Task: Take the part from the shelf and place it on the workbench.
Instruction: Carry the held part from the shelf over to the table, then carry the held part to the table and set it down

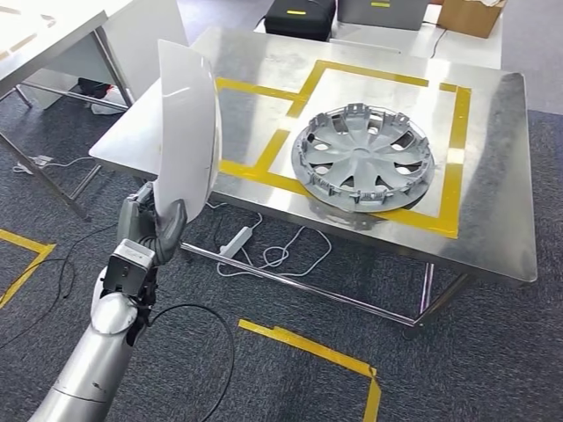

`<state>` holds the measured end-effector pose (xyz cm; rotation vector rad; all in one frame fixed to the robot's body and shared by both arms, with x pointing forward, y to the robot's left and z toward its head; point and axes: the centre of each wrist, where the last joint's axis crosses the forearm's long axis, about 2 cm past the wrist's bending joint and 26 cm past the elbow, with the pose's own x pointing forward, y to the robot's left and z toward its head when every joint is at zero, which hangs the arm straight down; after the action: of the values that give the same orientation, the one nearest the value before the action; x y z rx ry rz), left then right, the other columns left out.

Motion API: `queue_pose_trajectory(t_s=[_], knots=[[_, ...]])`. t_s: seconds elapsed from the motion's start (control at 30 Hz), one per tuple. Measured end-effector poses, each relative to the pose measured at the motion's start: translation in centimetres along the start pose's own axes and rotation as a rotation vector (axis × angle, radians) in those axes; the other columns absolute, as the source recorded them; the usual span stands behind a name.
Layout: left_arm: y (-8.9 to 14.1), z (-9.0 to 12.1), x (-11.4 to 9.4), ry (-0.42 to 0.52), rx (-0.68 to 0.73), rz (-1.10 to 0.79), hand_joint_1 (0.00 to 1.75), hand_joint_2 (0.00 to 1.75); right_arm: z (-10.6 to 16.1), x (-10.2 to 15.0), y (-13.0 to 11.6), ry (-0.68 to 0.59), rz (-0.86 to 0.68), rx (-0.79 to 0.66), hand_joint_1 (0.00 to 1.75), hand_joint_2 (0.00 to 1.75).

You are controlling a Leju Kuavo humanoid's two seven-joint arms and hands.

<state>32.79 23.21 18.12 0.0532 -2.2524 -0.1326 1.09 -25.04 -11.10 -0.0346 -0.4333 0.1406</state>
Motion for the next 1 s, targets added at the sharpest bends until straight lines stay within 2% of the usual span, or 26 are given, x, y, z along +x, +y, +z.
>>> queue_pose_trajectory(t_s=[0.47, 0.63, 1.0], knots=[[0.1, -1.1, -0.6, 0.01, 0.011, -0.021, 1.75, 1.75, 0.0, -0.1, -0.1, 0.002, 0.001, 0.003, 0.0, 0.0], [0.1, -1.1, -1.0, 0.038, 0.025, -0.046, 1.75, 1.75, 0.0, -0.3, -0.2, 0.007, 0.004, 0.0, 0.0, 0.0], [0.4, -2.4, -2.0, 0.079, 0.082, -0.134, 1.75, 1.75, -0.1, -0.1, -0.4, 0.004, 0.014, -0.007, 0.0, 0.0]])
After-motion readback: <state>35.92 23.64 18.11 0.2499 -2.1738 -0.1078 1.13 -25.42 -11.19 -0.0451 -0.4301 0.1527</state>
